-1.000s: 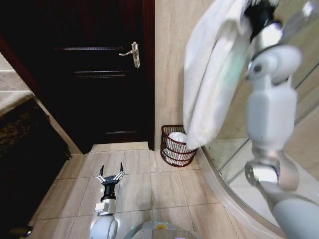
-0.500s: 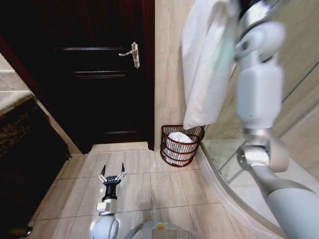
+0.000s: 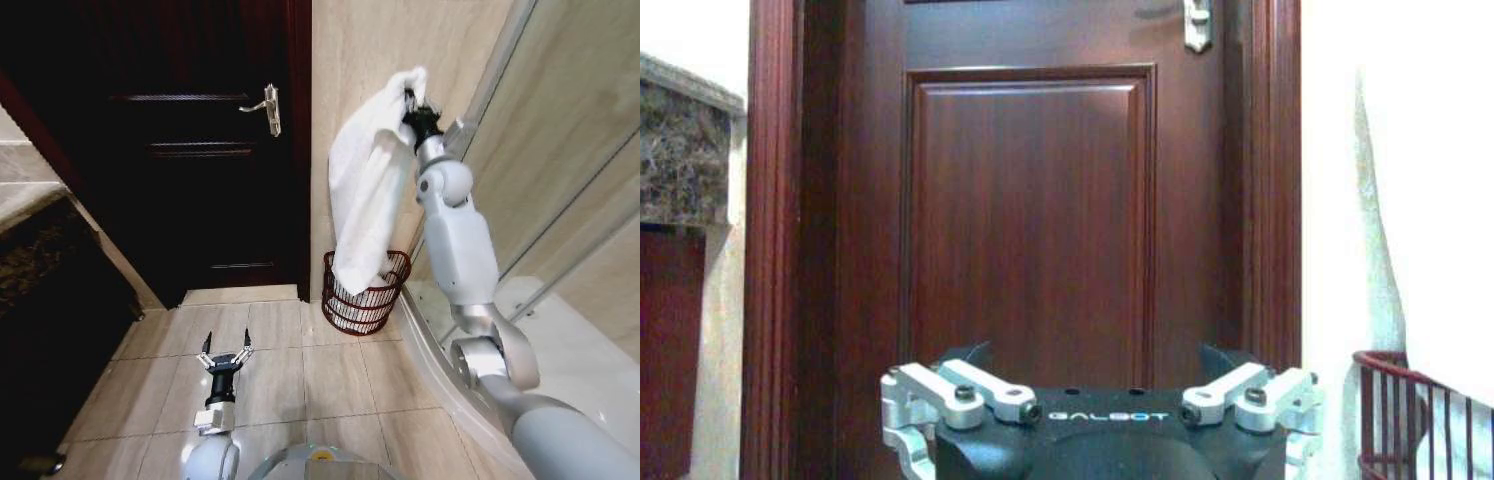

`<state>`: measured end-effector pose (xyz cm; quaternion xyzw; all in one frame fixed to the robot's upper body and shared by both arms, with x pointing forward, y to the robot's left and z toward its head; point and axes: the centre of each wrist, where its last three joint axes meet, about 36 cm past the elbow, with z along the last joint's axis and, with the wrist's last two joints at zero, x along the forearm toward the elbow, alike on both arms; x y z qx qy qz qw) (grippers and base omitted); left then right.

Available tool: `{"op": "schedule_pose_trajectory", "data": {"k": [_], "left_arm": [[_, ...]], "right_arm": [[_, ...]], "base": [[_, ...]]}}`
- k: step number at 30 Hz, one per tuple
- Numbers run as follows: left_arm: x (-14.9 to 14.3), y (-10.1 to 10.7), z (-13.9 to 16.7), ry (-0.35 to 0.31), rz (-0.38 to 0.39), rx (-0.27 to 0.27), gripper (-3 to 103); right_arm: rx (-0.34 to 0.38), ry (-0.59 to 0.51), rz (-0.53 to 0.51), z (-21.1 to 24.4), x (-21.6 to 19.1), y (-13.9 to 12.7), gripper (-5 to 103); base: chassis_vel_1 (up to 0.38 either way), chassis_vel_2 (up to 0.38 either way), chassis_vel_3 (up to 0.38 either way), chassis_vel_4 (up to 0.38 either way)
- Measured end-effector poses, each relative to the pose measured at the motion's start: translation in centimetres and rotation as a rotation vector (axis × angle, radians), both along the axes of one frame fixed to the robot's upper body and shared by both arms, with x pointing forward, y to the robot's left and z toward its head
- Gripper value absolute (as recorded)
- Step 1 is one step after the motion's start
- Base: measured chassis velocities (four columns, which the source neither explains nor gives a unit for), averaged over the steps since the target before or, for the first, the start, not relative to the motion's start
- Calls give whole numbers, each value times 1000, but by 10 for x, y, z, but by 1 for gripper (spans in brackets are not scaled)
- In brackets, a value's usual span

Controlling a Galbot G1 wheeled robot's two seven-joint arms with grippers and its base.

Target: Discard the used towel into the hamper.

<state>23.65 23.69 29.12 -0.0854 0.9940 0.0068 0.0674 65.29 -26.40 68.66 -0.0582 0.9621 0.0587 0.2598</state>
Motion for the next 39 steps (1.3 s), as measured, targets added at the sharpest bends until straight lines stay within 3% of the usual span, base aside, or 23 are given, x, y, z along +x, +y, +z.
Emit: {"op": "schedule_pose_trajectory", "data": {"k": [4,10,23,30,33,39], "left_arm": [[1,-1,2,-5,-3,6,100],[0,2,2,-3,-2,13,100],[-5,5,-8,3,13,1,100],[-5,7,-8,2,11,4,100],[-4,6,-6,-5,8,5,100],[-3,7,-5,-11,7,3,100]], "right_arm": [[-34,58,-34,-39,-9,-22,13],[-61,146,-39,-80,-27,-28,13],[-59,269,56,-158,-61,19,13],[-11,344,70,-190,-75,30,13],[47,440,54,-208,-82,28,13],[96,592,-6,-226,-82,16,13]], "base": [[0,0,0,0],[0,0,0,0],[0,0,0,0],[0,0,0,0],[0,0,0,0],[0,0,0,0]]}}
